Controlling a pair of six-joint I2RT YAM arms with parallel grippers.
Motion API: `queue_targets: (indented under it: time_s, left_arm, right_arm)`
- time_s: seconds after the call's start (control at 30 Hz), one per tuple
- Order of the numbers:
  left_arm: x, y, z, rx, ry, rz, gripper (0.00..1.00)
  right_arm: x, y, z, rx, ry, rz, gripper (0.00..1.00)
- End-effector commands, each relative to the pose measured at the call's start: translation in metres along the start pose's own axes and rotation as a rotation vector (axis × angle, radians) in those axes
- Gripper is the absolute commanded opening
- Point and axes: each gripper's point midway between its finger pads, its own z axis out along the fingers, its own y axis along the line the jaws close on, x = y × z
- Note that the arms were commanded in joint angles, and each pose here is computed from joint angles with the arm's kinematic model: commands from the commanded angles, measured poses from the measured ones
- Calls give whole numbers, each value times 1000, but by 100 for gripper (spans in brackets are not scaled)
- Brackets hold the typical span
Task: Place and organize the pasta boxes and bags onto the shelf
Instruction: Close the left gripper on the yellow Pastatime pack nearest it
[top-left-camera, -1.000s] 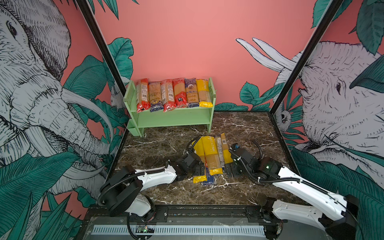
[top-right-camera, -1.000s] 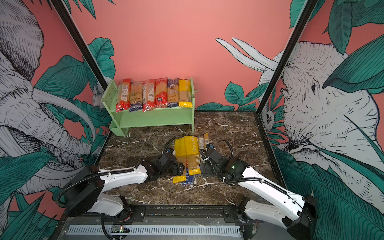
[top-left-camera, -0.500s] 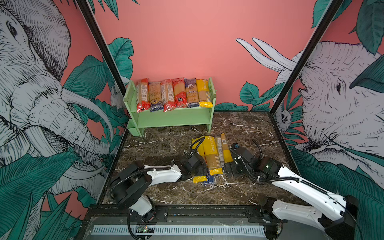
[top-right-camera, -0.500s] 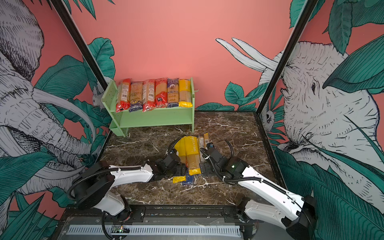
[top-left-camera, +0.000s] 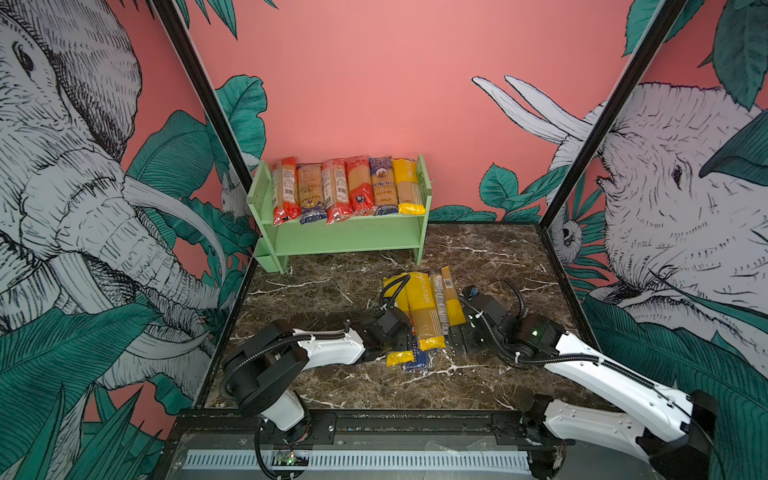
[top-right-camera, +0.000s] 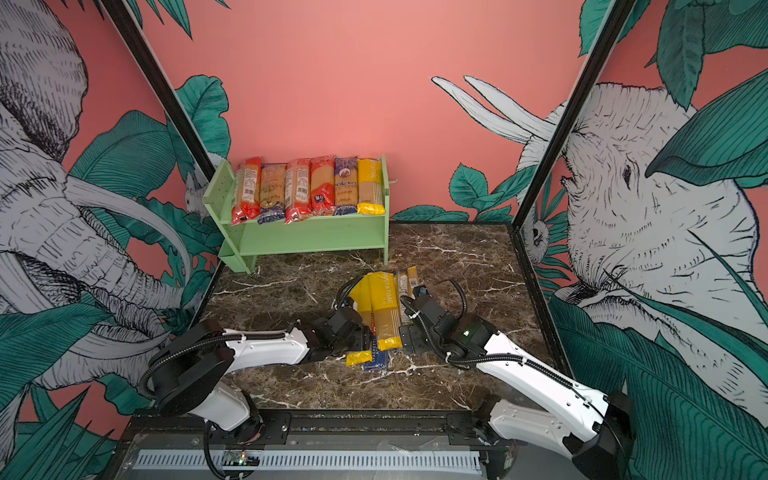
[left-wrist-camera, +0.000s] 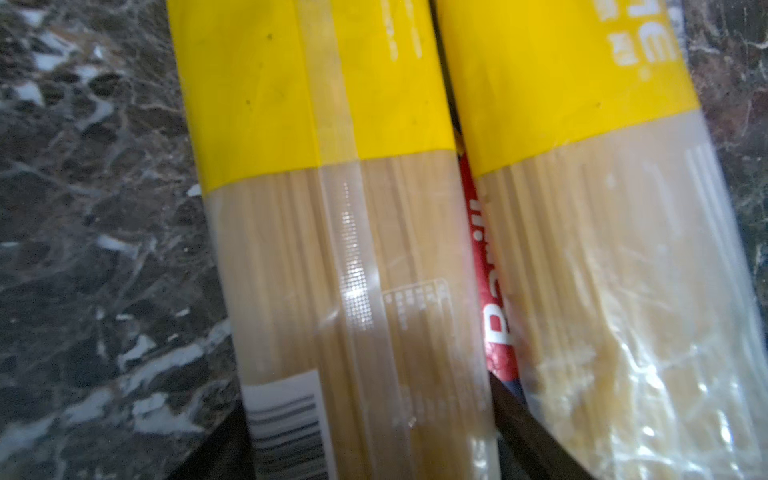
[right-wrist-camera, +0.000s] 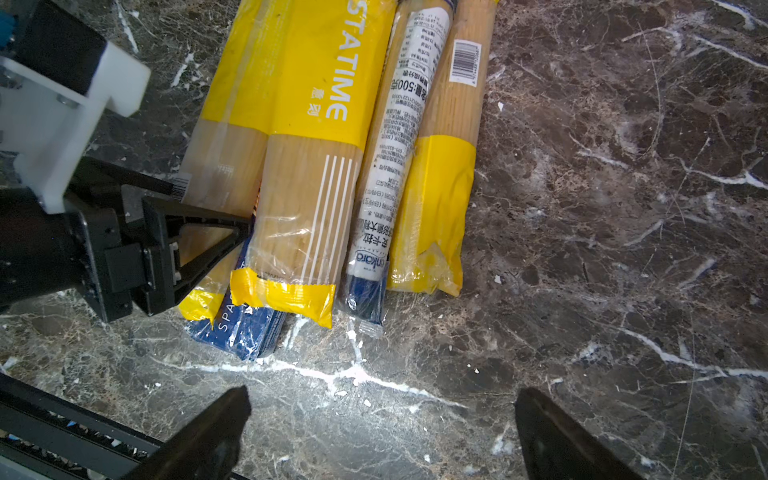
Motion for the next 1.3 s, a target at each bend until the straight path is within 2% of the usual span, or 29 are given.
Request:
queue_targets:
  time_s: [0.0,0.27,0.3,0.37,0.43,1.0,1.27]
  left_arm:
    - [13,2,5,-1,35,4,65]
    - [15,4,4,0,37,8,41]
    - [14,4,3,1,35,12,33]
    - [15,6,0,-7,35,18,13]
    - [14,10,-4,-21,30,24,0]
    - [7,36,-48,-83,-47,61,0]
    - [8,62,-65,-178,-76,86,0]
  right_arm:
    - [-1,-2,-2,1,-3,6,99]
    - [-2,-1,-2,3,-3,8,99]
    - [-2,-1,-2,3,-1,7,99]
    - [-3,-1,-2,2,-2,7,99]
    - [-3,0,-2,2,-3,8,99]
    - [-8,6,0,-15,-3,7,99]
    - [-11,7,1,-17,-3,7,99]
